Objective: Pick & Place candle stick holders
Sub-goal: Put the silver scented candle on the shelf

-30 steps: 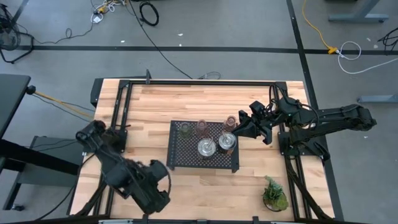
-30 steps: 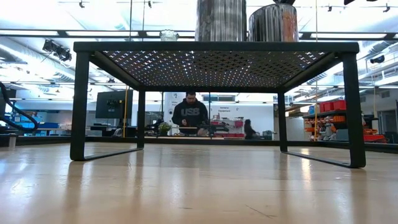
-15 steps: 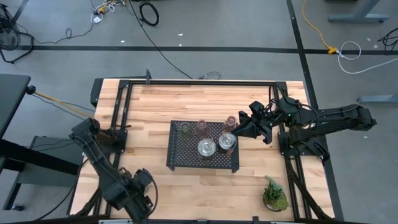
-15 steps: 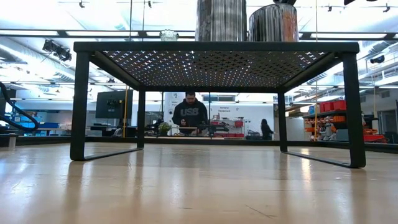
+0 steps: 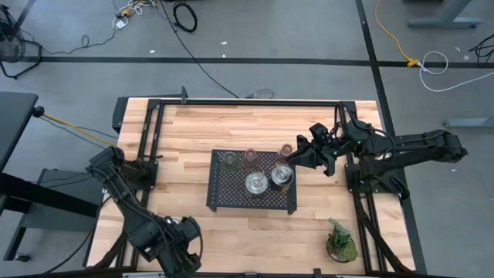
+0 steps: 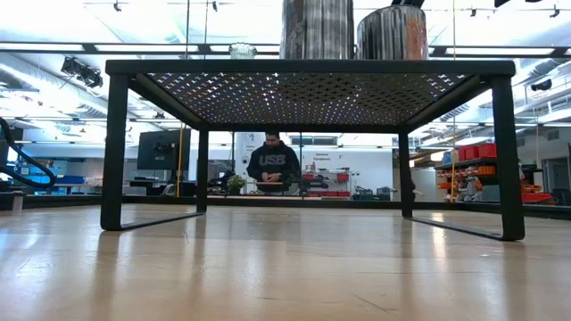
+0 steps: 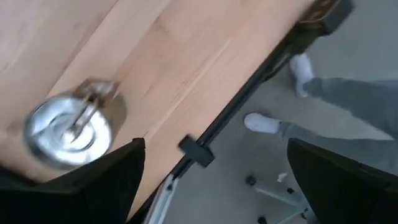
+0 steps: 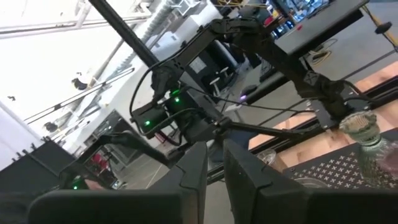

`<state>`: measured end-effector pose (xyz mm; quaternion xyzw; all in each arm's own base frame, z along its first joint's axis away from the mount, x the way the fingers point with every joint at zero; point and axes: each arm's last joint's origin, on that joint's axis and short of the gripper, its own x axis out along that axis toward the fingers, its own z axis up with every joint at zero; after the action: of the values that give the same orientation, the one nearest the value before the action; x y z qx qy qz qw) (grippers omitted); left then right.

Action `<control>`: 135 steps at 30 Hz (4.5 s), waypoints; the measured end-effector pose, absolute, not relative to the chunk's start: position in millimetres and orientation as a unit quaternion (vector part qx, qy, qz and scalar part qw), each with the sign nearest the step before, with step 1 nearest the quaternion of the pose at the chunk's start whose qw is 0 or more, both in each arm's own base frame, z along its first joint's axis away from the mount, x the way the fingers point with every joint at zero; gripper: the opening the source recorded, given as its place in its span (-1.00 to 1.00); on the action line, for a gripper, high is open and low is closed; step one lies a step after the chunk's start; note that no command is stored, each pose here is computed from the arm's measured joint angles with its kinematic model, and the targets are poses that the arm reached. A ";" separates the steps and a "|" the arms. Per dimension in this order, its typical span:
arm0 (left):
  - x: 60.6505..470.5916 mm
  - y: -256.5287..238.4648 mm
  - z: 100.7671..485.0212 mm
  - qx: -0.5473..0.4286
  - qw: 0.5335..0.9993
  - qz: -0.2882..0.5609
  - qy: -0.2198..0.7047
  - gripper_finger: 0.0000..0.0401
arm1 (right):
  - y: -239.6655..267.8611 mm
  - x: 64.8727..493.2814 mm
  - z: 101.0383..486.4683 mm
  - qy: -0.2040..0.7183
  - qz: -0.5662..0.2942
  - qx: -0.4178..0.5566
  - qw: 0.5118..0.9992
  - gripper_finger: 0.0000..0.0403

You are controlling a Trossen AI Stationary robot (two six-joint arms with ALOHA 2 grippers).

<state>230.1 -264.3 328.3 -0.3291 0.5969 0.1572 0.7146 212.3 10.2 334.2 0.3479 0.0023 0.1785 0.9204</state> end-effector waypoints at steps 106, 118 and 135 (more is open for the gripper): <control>164.2 -218.9 236.9 -0.275 0.654 0.250 0.659 0.96 | 6.9 213.3 333.2 -0.012 0.123 0.364 0.923 -0.74; 164.5 -220.5 236.9 -0.240 0.664 0.199 0.680 0.97 | 6.9 213.3 332.9 -0.012 0.122 0.354 0.927 -0.74; 166.4 -222.4 237.3 -0.249 0.662 0.186 0.682 0.99 | 6.9 213.3 332.9 -0.012 0.122 0.352 0.928 -0.74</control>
<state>166.4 -222.4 237.3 -0.2489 0.6817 0.1864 0.6622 213.3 6.9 332.9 0.3518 -0.0122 0.1225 0.9280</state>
